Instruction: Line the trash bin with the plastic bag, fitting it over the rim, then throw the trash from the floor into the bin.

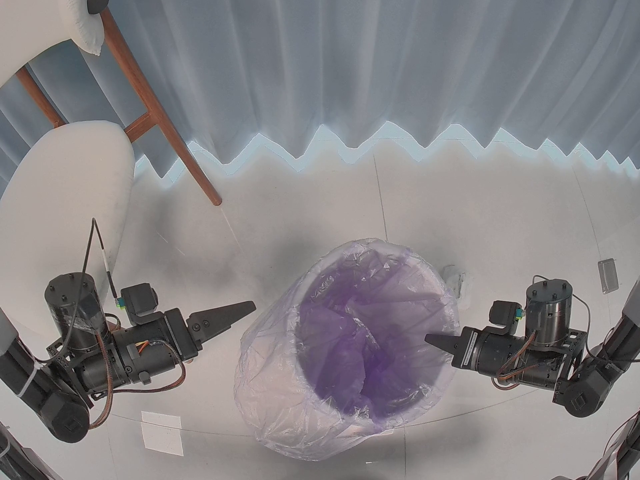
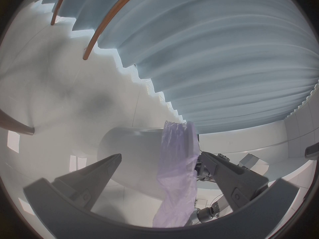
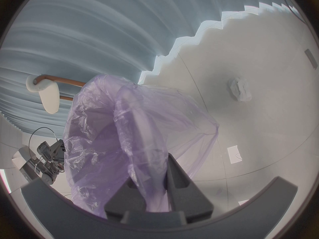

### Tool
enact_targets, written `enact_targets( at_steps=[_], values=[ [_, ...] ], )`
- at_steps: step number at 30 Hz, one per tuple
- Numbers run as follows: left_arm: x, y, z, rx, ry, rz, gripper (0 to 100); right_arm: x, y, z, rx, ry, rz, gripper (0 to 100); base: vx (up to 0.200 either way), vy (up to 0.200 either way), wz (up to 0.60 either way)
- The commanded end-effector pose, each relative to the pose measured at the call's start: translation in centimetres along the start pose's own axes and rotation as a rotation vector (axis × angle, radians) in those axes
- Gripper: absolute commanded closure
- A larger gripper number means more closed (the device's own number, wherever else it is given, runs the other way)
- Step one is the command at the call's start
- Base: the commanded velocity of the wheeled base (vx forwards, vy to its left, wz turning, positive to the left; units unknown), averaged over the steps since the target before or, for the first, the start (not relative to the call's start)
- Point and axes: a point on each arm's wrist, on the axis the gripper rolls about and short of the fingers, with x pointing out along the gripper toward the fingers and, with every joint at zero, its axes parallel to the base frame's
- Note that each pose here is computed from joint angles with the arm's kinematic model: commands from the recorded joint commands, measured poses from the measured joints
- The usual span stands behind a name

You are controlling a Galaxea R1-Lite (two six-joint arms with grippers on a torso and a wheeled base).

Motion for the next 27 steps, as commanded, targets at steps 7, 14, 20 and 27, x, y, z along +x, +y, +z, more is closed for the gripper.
enact_targets(
  at_steps=[7,14,20,27],
  values=[
    [1.9,1.1,-1.5,-0.011,0.065,0.004,0,0.0,0.2,-0.1,-0.004,0.003,0.008,100,0.0,0.0,0.0],
    [2.3,1.9,-1.5,-0.013,0.047,0.012,100,0.0,0.1,-0.2,-0.002,0.005,0.003,100,0.0,0.0,0.0],
    [2.8,2.5,-1.6,-0.008,0.032,0.007,100,-0.2,0.2,-0.1,-0.005,-0.003,0.01,100,0.0,0.0,0.0],
    [3.5,4.3,-2.1,-0.021,0.005,0.09,100,-0.7,0.4,0.1,-0.007,-0.013,0.022,100,0.0,0.0,0.0]
  ],
)
